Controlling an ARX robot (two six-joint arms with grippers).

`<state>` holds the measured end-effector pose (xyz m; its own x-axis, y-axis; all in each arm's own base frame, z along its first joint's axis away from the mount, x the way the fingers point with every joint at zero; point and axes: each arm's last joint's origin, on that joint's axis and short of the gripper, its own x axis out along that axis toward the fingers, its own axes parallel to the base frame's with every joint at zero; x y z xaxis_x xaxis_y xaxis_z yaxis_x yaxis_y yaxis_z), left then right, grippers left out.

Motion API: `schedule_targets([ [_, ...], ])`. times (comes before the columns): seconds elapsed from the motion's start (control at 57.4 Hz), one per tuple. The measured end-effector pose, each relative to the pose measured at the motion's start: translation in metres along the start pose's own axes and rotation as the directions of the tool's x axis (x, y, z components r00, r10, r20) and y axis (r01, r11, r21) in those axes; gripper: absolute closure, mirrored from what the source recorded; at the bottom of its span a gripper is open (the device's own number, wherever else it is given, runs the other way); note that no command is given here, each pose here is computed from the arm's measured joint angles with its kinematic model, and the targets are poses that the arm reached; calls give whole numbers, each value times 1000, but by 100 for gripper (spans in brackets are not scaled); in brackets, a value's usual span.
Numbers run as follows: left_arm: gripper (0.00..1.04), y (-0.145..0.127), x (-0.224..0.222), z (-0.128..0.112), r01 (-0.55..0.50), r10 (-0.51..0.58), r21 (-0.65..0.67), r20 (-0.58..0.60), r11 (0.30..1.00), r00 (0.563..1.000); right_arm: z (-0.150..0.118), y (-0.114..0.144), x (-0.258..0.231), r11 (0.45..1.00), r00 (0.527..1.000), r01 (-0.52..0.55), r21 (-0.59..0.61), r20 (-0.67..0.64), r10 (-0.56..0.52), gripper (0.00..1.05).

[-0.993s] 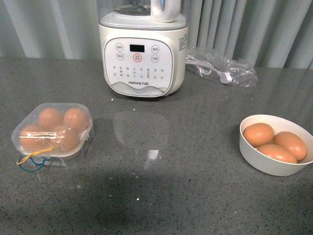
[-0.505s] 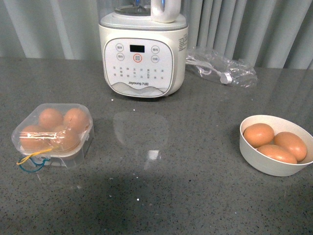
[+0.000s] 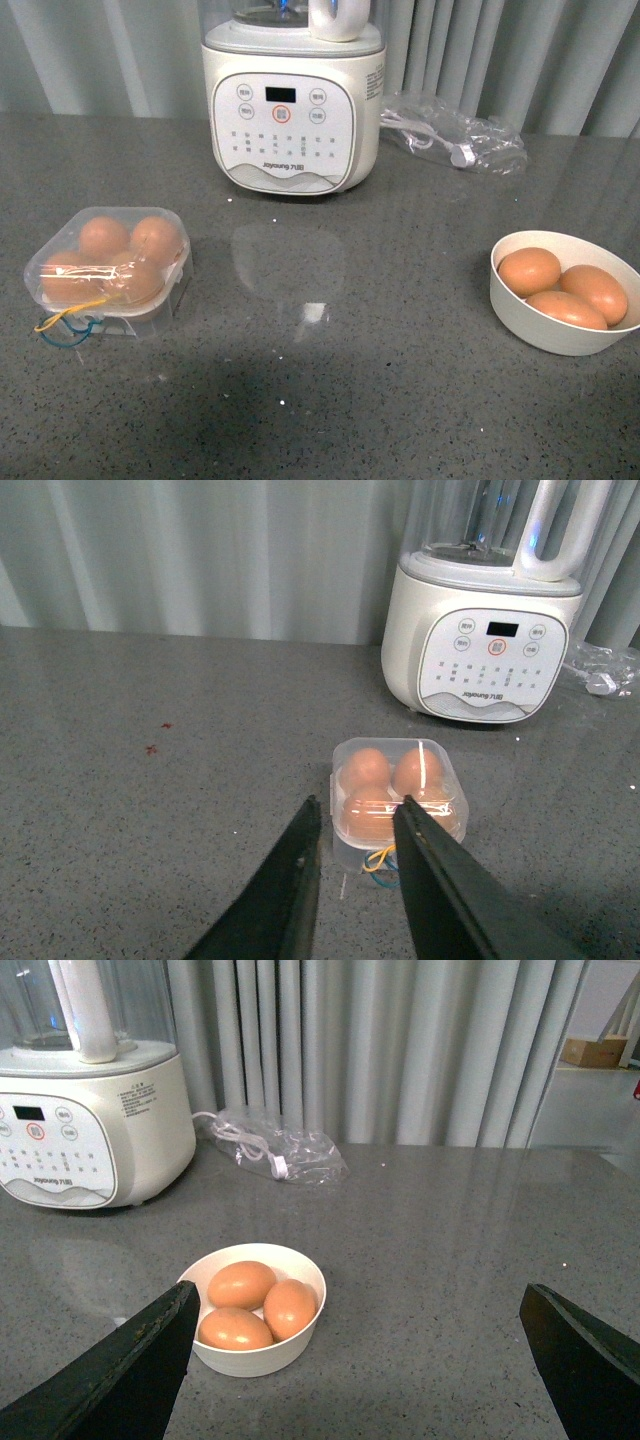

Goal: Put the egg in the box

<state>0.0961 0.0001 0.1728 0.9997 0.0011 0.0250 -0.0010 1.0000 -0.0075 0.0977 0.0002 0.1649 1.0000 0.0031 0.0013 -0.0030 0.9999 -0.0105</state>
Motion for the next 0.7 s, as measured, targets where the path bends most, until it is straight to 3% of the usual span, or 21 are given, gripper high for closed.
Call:
schedule_targets([
  [0.174,36,0,0,0,0,0,0,0,1000,1000,0,0,0,1000,1000,0,0,0,0,7],
  [0.366,5,0,0,0,0,0,1,0,1000,1000,0,0,0,1000,1000,0,0,0,0,7],
  [0.697,7,0,0,0,0,0,2,0,1000,1000,0,0,0,1000,1000,0,0,0,0,7],
])
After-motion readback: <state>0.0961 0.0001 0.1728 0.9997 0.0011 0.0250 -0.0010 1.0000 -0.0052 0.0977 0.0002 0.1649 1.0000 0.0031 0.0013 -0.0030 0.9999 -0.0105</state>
